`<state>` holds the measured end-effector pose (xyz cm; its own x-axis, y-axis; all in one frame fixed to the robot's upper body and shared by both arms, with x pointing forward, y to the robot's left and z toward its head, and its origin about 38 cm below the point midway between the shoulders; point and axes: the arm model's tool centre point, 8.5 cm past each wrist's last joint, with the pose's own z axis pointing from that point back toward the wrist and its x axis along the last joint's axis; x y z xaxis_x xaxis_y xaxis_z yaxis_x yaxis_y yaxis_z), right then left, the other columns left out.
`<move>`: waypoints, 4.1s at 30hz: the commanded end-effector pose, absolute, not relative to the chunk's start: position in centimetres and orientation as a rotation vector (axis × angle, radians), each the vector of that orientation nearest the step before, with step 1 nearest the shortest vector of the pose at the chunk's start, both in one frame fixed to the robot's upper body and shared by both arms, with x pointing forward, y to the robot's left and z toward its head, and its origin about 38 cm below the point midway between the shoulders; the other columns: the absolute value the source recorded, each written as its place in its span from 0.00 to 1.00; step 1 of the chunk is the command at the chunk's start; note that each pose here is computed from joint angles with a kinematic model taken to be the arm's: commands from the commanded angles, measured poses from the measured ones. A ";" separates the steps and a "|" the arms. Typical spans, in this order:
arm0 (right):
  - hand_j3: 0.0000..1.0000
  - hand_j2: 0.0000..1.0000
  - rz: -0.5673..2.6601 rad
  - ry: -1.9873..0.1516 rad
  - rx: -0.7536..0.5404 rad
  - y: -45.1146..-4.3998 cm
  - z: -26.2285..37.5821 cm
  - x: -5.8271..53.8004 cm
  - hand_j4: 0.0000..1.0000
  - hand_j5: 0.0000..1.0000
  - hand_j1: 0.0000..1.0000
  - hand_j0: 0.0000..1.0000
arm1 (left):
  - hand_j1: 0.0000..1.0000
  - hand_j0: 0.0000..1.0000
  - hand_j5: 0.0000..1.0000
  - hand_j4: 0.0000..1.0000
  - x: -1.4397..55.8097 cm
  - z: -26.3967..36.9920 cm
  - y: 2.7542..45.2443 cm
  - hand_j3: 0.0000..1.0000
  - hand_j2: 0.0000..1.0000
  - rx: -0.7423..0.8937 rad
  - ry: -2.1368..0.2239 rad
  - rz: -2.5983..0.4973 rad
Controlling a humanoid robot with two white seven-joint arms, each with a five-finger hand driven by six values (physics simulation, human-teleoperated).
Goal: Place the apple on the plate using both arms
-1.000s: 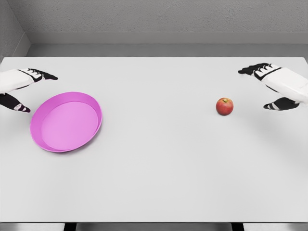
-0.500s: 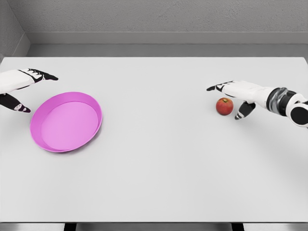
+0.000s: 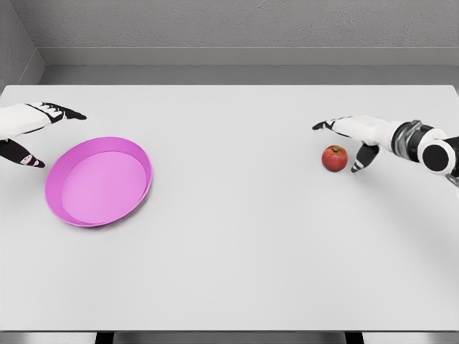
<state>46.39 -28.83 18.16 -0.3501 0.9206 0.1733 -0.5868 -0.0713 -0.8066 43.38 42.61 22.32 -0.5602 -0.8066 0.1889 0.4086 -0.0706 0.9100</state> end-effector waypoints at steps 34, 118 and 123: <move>0.46 0.46 1.734 -0.916 -0.405 -28.4 16.2 45.8 0.46 0.46 0.46 0.46 | 1.00 1.00 1.00 1.00 43.3 22.4 42.7 1.00 1.00 0.468 -1.316 -1.762; 1.00 1.00 1.658 -1.357 -0.656 -36.9 30.0 40.8 1.00 1.00 1.00 1.00 | 1.00 1.00 1.00 1.00 42.3 22.9 27.4 1.00 1.00 0.376 -1.497 -2.182; 1.00 1.00 1.678 -1.388 -0.601 -34.9 29.1 40.7 1.00 1.00 1.00 1.00 | 1.00 1.00 1.00 1.00 42.1 22.5 23.5 1.00 1.00 0.334 -1.519 -2.291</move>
